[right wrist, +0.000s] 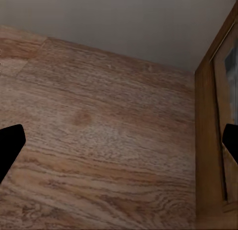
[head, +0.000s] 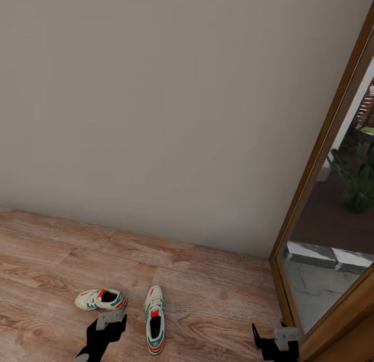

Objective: Pick up the two gym shoes and the two sandals from the corridor floor and place them onto the hallstand (shoe rack) in the corridor, making sure they are on the rack and not on the floor. Arrange them so the two gym shoes are next to each other and the two sandals are next to each other.

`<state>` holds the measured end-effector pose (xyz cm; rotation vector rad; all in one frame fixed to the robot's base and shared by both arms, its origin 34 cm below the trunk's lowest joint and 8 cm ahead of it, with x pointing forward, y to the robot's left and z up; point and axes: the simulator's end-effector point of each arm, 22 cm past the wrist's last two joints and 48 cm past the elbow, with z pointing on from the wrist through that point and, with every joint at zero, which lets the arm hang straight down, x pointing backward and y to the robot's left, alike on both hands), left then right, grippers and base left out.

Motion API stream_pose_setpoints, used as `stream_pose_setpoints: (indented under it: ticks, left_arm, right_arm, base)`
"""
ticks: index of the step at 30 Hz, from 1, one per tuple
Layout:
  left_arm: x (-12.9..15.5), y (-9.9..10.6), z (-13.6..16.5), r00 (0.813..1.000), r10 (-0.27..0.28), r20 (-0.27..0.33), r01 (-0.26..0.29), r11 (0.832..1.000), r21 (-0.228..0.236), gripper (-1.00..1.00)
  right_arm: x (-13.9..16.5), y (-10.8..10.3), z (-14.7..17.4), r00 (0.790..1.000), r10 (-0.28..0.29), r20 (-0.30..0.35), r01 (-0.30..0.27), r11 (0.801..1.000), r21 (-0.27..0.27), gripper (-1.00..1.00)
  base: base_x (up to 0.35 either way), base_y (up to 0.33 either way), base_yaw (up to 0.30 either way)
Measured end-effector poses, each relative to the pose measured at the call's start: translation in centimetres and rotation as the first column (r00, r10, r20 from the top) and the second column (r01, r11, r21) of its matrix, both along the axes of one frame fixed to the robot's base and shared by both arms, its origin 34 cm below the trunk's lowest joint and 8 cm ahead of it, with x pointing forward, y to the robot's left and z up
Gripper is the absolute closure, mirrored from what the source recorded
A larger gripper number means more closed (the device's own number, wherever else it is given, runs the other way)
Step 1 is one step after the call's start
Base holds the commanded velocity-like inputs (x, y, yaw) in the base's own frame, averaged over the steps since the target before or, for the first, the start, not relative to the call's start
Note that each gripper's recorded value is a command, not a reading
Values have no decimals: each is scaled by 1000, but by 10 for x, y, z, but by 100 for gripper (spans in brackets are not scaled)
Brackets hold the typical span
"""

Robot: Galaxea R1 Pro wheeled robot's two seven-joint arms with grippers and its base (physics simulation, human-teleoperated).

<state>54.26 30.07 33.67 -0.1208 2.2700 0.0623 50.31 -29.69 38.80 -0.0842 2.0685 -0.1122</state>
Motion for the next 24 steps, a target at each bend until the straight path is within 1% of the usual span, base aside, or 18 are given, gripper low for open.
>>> stream_pose_setpoints:
  ticks: [2, 3, 4, 6, 7, 9, 10, 13, 14, 17, 18, 19, 20, 21, 22, 23, 24]
  left_arm:
    - [3, -2, 2, 1000, -1, 3, 1, 1000, -3, -100]
    - [6, -5, 3, 1000, -2, 5, 2, 1000, -7, -100]
    - [8, -7, 3, 1000, -2, 3, 2, 1000, -10, -100]
    - [9, -12, 3, 1000, -3, -6, 3, 1000, -18, -100]
    - [11, -18, 2, 1000, -6, -22, 6, 1000, -29, -100]
    - [15, -24, 1, 999, -10, -42, 8, 999, -39, -100]
    - [19, -30, 2, 998, -15, -62, 11, 999, -50, -100]
    - [23, -38, 1, 996, -23, -90, 17, 998, -62, -100]
    - [23, -41, 0, 994, -25, -104, 18, 998, -68, -100]
    - [24, -50, -1, 993, -31, -118, 21, 997, -81, -100]
    - [24, -58, -1, 992, -35, -122, 24, 996, -91, -100]
    - [24, -63, -1, 992, -38, -124, 26, 995, -97, -100]
    - [24, -71, -1, 991, -42, -126, 29, 994, -107, -100]
    - [24, -74, -1, 991, -44, -127, 30, 993, -111, -100]
    - [24, -81, -1, 991, -48, -128, 33, 992, -119, -100]
    - [24, -83, -1, 990, -50, -129, 34, 992, -122, -100]
    - [23, -87, -1, 990, -52, -130, 36, 991, -128, -100]
  right_arm:
    - [10, 0, 13, 999, 4, 34, -3, 1000, -2, -100]
    - [21, 1, 28, 997, 8, 71, -7, 1000, -5, -100]
    - [27, 1, 36, 996, 9, 90, -9, 1000, -7, -100]
    - [37, 2, 51, 993, 12, 119, -11, 1000, -10, -100]
    - [46, 3, 63, 991, 12, 133, -11, 1000, -12, -100]
    - [54, 5, 74, 991, 15, 134, -14, 1000, -12, -100]
    - [61, 12, 84, 992, 26, 124, -25, 1000, -12, -100]
    - [71, 27, 100, 993, 57, 103, -57, 998, -7, -100]
    - [75, 40, 111, 992, 86, 92, -86, 996, 0, -100]
    - [81, 59, 129, 987, 136, 82, -137, 990, 15, -100]
    - [84, 72, 140, 982, 173, 77, -176, 984, 30, -100]
    - [85, 79, 145, 978, 195, 75, -199, 979, 39, -100]
    - [87, 92, 154, 968, 241, 72, -246, 968, 60, -100]
    - [89, 99, 158, 961, 267, 73, -272, 960, 71, -100]
    - [94, 113, 168, 945, 318, 77, -324, 941, 92, -100]
    - [97, 120, 173, 935, 344, 82, -351, 931, 102, -100]
    - [103, 132, 184, 916, 391, 92, -400, 909, 120, -100]
  base:
    - [0, 0, 0]
    - [0, 0, 0]
    - [0, 0, 0]
    - [0, 0, 0]
    - [0, 0, 0]
    - [0, 0, 0]
    - [0, 0, 0]
    - [0, 0, 0]
    - [0, 0, 0]
    - [0, 0, 0]
    - [0, 0, 0]
    - [0, 0, 0]
    - [0, 0, 0]
    - [0, 0, 0]
    - [0, 0, 0]
    - [0, 0, 0]
    - [0, 0, 0]
